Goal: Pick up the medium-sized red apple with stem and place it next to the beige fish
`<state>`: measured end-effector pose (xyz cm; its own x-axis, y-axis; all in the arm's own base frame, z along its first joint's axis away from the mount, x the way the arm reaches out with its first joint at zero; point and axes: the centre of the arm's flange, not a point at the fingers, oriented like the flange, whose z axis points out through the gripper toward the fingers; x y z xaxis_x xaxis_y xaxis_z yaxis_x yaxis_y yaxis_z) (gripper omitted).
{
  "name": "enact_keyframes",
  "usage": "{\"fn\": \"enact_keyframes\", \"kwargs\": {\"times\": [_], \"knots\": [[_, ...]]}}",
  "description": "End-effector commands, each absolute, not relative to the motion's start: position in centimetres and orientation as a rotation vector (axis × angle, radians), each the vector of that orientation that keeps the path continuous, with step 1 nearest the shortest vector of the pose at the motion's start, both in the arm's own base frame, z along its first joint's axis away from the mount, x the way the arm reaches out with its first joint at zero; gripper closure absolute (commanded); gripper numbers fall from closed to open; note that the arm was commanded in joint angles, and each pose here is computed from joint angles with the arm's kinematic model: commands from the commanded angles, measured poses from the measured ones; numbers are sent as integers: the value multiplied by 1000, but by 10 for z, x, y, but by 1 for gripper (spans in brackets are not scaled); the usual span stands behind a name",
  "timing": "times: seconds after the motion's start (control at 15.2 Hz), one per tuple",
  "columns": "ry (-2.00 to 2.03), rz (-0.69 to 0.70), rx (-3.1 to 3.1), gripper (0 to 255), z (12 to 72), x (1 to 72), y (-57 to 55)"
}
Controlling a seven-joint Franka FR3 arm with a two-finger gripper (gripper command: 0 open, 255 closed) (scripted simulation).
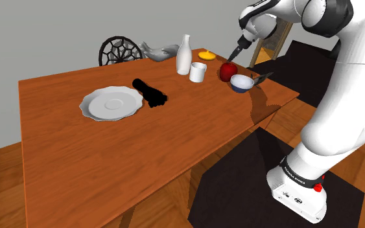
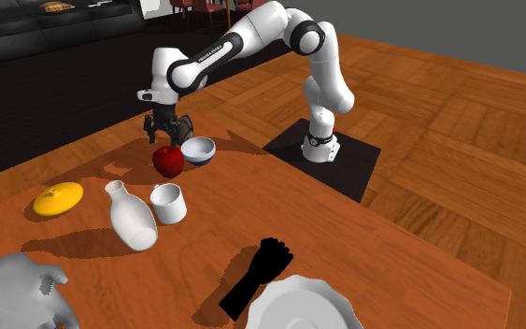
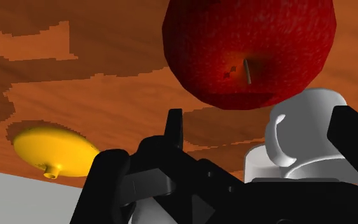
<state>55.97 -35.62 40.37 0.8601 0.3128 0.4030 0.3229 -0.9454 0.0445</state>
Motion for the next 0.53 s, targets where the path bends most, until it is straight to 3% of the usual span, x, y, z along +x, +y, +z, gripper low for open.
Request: {"fn": "enact_keyframes", "kwargs": {"times": [0.0, 0.46], "knots": [[-513, -645, -3006, 0, 422, 553, -357], [-513, -645, -3006, 0, 444, 543, -359]]}}
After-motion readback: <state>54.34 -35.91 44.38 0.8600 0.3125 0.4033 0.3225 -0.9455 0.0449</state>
